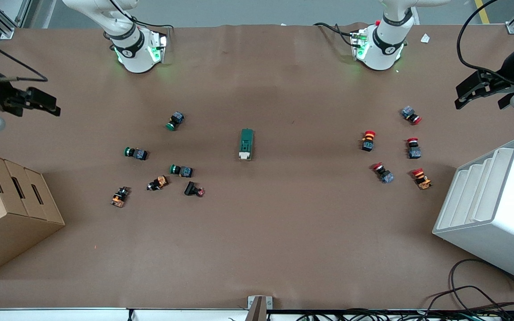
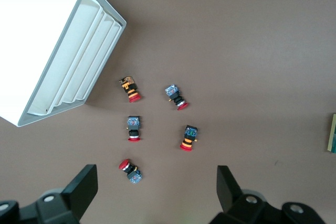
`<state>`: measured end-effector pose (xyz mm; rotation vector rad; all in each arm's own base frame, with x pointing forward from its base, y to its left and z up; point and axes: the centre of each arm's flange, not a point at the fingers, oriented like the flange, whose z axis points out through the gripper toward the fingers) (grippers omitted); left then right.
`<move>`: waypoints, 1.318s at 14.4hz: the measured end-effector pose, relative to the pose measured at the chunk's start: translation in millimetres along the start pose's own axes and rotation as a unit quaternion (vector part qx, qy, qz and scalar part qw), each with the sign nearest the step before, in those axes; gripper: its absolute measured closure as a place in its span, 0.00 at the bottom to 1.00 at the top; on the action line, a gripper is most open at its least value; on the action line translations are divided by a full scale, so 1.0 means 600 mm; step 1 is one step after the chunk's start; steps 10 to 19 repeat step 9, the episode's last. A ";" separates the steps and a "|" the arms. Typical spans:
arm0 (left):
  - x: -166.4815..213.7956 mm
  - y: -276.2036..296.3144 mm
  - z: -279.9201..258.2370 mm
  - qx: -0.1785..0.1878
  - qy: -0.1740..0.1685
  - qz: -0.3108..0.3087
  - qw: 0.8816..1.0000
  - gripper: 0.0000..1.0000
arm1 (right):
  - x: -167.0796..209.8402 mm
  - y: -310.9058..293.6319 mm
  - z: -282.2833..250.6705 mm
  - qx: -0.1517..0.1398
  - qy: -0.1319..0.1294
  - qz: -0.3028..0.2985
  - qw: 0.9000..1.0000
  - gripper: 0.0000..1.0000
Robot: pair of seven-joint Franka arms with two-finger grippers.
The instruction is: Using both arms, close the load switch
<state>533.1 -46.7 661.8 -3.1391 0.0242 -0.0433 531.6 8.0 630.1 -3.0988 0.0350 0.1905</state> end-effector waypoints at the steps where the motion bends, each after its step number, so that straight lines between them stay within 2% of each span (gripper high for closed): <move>1: 0.000 0.000 0.000 0.000 0.000 0.000 1.000 0.00 | -0.012 0.003 -0.007 0.000 0.004 0.002 1.000 0.00; 6: 0.000 0.004 0.002 0.000 -0.001 0.023 1.000 0.00 | -0.047 0.007 -0.034 0.001 0.020 0.003 1.000 0.00; 19: -0.001 0.014 0.006 0.000 -0.004 0.030 1.000 0.00 | -0.047 0.008 -0.033 0.001 0.020 0.001 1.000 0.00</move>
